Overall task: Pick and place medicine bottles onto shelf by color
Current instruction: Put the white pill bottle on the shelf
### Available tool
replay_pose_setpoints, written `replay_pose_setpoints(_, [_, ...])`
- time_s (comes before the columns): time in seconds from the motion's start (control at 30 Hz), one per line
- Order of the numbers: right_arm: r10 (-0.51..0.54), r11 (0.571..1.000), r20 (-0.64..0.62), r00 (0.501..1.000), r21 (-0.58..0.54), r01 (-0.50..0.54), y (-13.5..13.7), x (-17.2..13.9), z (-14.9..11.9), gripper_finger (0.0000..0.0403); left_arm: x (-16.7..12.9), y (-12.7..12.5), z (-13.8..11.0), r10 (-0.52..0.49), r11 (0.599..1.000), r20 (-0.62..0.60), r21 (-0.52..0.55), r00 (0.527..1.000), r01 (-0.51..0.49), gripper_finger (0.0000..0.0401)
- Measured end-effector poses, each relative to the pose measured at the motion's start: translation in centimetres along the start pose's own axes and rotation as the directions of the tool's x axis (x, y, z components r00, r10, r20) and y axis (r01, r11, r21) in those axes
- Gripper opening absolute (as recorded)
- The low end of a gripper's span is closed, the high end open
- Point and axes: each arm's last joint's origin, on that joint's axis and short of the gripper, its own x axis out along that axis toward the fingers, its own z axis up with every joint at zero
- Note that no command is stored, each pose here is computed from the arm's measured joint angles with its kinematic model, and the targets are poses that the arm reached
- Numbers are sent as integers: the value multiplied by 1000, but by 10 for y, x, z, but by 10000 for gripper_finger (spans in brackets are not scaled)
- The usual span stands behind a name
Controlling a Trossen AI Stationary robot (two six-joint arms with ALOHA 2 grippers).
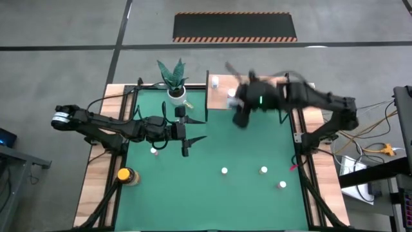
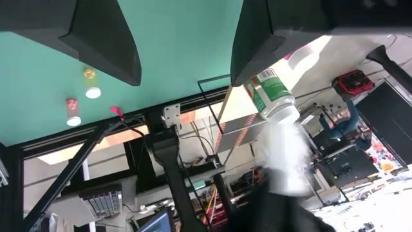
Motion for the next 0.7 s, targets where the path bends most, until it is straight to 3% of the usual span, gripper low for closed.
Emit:
replay_pose_setpoints(0.13, [-161,984,-30,986,74,163,-61,-2,25,132,0,0,0,0,1000,1,0,1000,0,222])
replay_pose_setpoints(0.23, [-245,955,-119,962,145,261,-112,3,28,132,0,0,0,0,1000,2,-1,1000,0,222])
replay_pose_setpoints(0.47, [-239,858,-410,880,335,389,-223,30,-6,132,0,0,0,0,1000,2,0,1000,0,222])
replay_pose_setpoints(0.6, [-213,821,-538,816,354,448,-256,41,-32,132,0,0,0,0,1000,2,0,1000,0,222])
replay_pose_setpoints(0.7, [-185,807,-555,811,384,447,-266,41,-45,132,0,0,0,0,1000,0,0,1000,0,222])
